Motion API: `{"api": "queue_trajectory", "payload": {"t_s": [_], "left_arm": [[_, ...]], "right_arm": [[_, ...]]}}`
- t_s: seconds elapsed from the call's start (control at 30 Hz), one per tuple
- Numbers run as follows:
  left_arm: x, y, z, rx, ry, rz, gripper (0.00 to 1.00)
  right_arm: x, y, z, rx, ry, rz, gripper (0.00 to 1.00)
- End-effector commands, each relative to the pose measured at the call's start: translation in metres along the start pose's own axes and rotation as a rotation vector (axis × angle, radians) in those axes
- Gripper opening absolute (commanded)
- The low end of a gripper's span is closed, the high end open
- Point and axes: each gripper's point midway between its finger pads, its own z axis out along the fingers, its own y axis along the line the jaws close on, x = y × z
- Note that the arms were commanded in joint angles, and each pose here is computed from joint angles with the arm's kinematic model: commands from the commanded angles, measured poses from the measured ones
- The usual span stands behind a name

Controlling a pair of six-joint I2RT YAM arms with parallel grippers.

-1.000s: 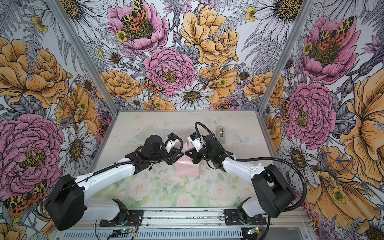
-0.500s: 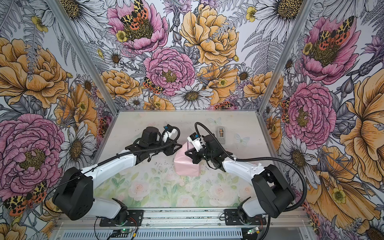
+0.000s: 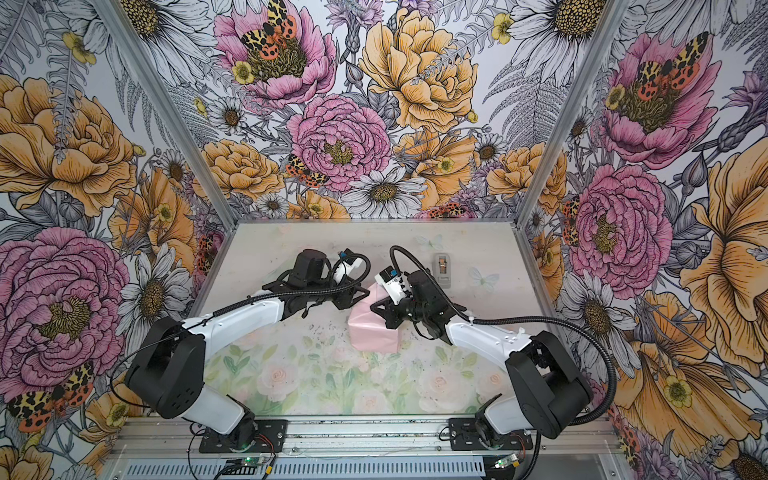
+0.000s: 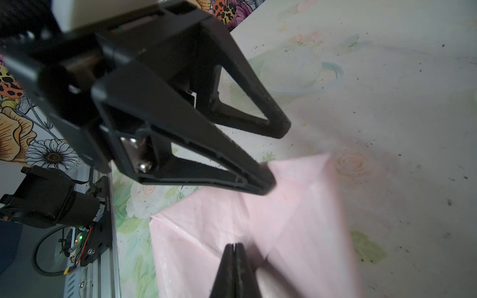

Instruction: Wrap the gift box in paper

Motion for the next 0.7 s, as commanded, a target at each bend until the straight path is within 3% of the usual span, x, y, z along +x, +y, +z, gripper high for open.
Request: {"api": "queue_trajectory", "payload": {"t_s": [0.0, 0.3, 0.5, 0.67], "left_arm": [[-0.004, -0.004, 0.001, 0.042, 0.003, 0.038, 0.48], [0.002, -0.007, 0.004, 0.075, 0.024, 0.045, 0.35], [-0.008, -0.014, -0.004, 0.091, -0.008, 0.073, 0.4], [-0.019, -0.019, -0.011, 0.122, -0.054, 0.091, 0.47]], "right_arm": [[0.011, 0.005, -0.003, -0.002, 0.03, -0.001, 0.0], [-0.007, 0.011, -0.016, 0.008, -0.026, -0.035, 0.11], [0.009, -0.004, -0.003, 0.033, 0.033, 0.003, 0.0], [0.018, -0.008, 0.003, 0.032, 0.062, 0.022, 0.0]]}}
